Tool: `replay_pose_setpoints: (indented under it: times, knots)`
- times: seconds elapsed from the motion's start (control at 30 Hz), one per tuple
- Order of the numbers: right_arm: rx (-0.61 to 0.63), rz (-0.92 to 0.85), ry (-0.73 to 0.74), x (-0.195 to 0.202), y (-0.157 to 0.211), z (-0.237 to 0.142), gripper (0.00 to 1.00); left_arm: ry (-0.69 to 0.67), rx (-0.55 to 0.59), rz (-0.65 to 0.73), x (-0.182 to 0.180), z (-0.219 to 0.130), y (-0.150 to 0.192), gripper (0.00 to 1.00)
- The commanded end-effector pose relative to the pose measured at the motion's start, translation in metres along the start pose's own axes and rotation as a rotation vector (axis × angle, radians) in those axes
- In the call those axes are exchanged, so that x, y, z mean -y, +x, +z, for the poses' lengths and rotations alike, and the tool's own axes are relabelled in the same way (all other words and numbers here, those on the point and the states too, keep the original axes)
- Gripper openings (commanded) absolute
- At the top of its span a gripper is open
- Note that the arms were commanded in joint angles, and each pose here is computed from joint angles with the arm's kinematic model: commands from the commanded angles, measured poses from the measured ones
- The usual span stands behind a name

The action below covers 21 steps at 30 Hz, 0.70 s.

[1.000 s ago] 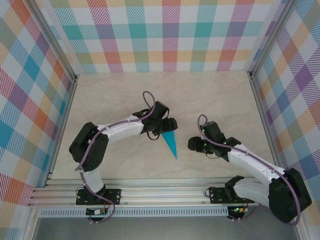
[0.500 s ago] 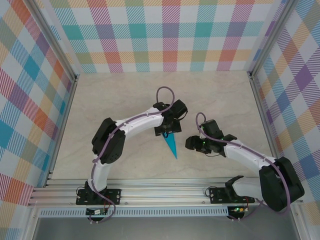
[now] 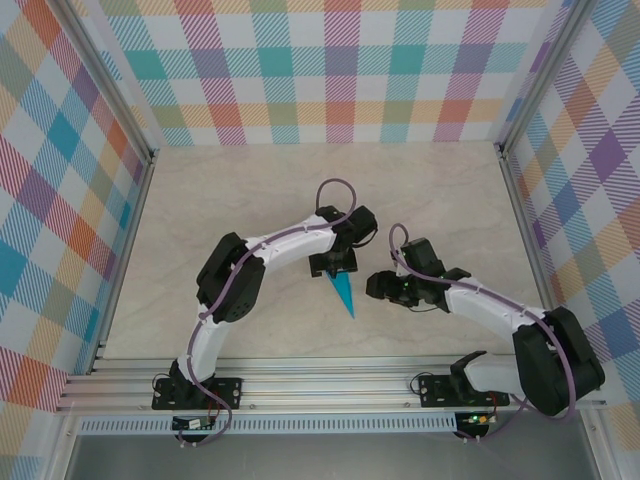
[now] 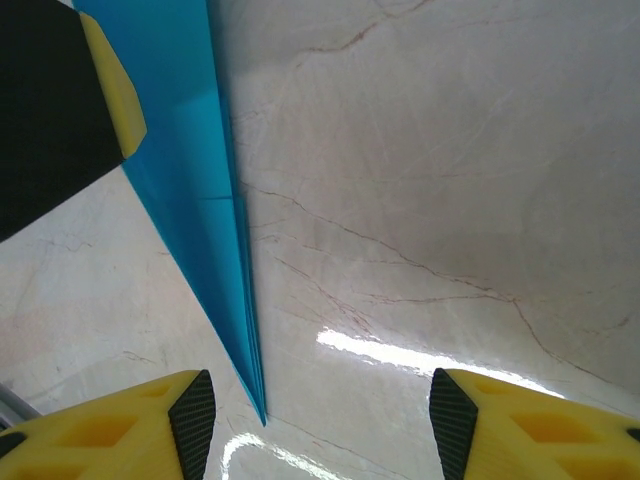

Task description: Fold a paper plane with a square sheet of paper (pick it up from the middle)

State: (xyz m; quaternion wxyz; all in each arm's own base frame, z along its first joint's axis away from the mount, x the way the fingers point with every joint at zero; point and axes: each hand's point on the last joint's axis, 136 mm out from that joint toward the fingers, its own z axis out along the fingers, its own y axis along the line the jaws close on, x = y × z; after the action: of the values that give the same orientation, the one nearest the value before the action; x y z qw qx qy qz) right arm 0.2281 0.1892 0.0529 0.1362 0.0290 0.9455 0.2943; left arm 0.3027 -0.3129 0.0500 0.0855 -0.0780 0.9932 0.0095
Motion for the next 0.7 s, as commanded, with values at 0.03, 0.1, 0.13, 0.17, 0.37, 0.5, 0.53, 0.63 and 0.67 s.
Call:
replay_pose_setpoints:
  times: [0.03,0.1,0.13,0.17,0.37,0.5,0.53,0.63,0.67]
  knots:
    - [-0.010,-0.021,-0.053,-0.013,-0.005,0.001,0.61,0.029,-0.001,-0.017,-0.006,-0.013,0.001,0.63]
    - [-0.015,-0.023,-0.058,-0.014,-0.005,0.002,0.61,0.053,0.001,-0.011,-0.003,-0.014,0.000,0.62]
    - [-0.015,-0.023,-0.058,-0.014,-0.006,0.002,0.61,0.052,0.004,-0.012,-0.004,-0.016,0.000,0.61]
    - [-0.016,-0.021,-0.056,-0.014,-0.005,0.002,0.61,0.049,0.007,-0.014,-0.005,-0.017,-0.001,0.60]
    - [-0.040,-0.024,-0.095,-0.020,-0.004,0.007,0.59,0.084,0.040,-0.020,-0.009,-0.025,-0.002,0.55]
    - [-0.074,-0.040,-0.173,-0.034,-0.004,0.012,0.58,0.081,0.048,-0.034,-0.019,-0.022,0.000,0.40]
    - [-0.080,-0.043,-0.182,-0.036,-0.004,0.014,0.57,0.077,0.054,-0.037,-0.021,-0.022,0.000,0.37]
    - [-0.105,-0.051,-0.204,-0.041,-0.006,0.019,0.57,0.087,0.074,-0.037,-0.024,-0.022,-0.001,0.31]
    - [-0.116,-0.054,-0.211,-0.043,-0.007,0.022,0.57,0.088,0.075,-0.034,-0.024,-0.021,0.000,0.26]
